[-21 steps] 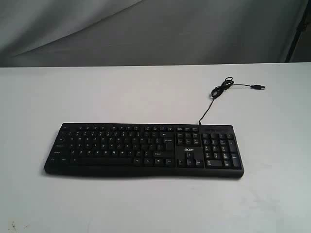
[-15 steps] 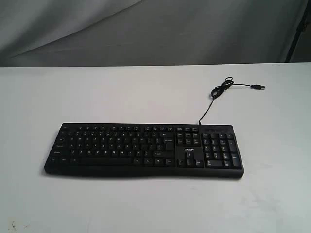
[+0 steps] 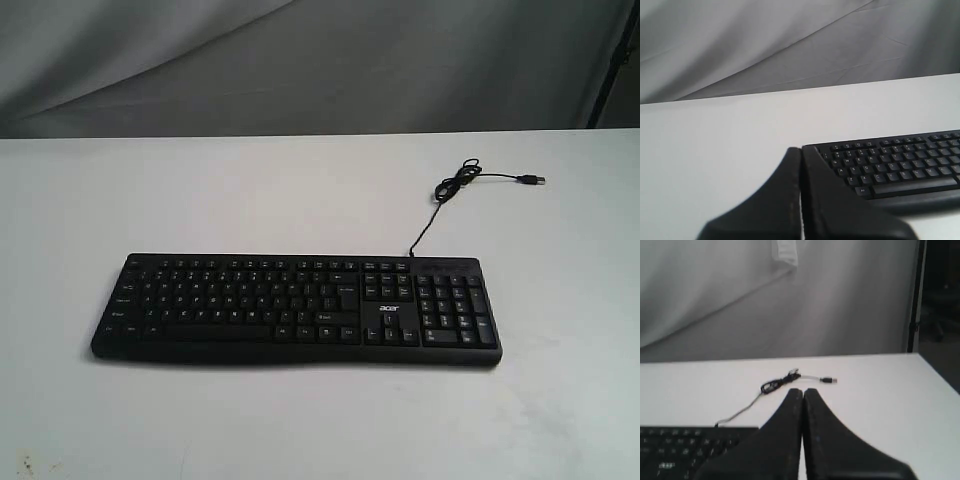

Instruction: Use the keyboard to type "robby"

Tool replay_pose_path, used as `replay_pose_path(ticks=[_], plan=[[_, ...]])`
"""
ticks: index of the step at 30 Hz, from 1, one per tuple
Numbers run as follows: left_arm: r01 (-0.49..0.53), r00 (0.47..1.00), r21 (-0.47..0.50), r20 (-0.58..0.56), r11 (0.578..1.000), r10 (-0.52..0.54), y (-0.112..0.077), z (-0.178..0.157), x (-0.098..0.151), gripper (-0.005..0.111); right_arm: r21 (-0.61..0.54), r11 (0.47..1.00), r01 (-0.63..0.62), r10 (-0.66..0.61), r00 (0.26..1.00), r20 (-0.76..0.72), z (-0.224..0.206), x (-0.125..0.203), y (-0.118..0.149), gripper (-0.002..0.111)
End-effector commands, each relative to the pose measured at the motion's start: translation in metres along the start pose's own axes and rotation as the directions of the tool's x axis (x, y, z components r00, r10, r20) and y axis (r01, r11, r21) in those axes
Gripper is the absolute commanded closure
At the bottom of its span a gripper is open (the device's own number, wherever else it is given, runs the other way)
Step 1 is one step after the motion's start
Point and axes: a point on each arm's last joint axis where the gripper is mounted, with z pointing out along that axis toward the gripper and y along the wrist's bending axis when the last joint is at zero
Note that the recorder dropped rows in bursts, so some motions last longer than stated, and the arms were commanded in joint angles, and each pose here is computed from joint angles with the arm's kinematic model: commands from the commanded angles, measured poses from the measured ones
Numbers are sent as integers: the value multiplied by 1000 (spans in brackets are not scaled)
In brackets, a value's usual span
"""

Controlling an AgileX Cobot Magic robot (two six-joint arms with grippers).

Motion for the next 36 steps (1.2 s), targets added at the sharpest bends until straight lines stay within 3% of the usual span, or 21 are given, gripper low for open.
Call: replay_pose_path(ticks=[1,5,8,11,13,15,17,22,23,27,31,36], plan=[[-3,1000,4,5,1000,3,0,0,1,107,-4,1000,16,-15,991,132,-1,-11,1,108],[-3,1000,4,5,1000,3,0,0,1,107,-4,1000,16,-15,991,132,-1,-11,1,108],[-3,1000,4,5,1000,3,0,0,1,107,-11,1000,0,3,976,217,-2,-19,1,108],[-3,1000,4,5,1000,3,0,0,1,107,-43,988,-149,154,927,341,-6,-30,-1,108],[-3,1000,4,5,1000,3,0,0,1,107,-81,947,-311,317,862,395,-8,-35,-5,108],[-3,1000,4,5,1000,3,0,0,1,107,-145,849,-507,515,737,438,-11,-40,-10,108],[-3,1000,4,5,1000,3,0,0,1,107,-180,795,-579,589,667,457,-12,-42,-13,108],[-3,1000,4,5,1000,3,0,0,1,107,-268,844,-465,533,668,519,-17,-52,-6,108],[-3,1000,4,5,1000,3,0,0,1,107,-308,867,-391,498,683,535,-20,-55,0,108],[-3,1000,4,5,1000,3,0,0,1,107,-465,840,-280,524,641,561,-31,-72,13,108],[-3,1000,4,5,1000,3,0,0,1,107,-434,881,-190,435,688,581,-41,-126,20,108],[-3,1000,4,5,1000,3,0,0,1,107,-411,900,-144,371,749,549,-15,-200,28,108]])
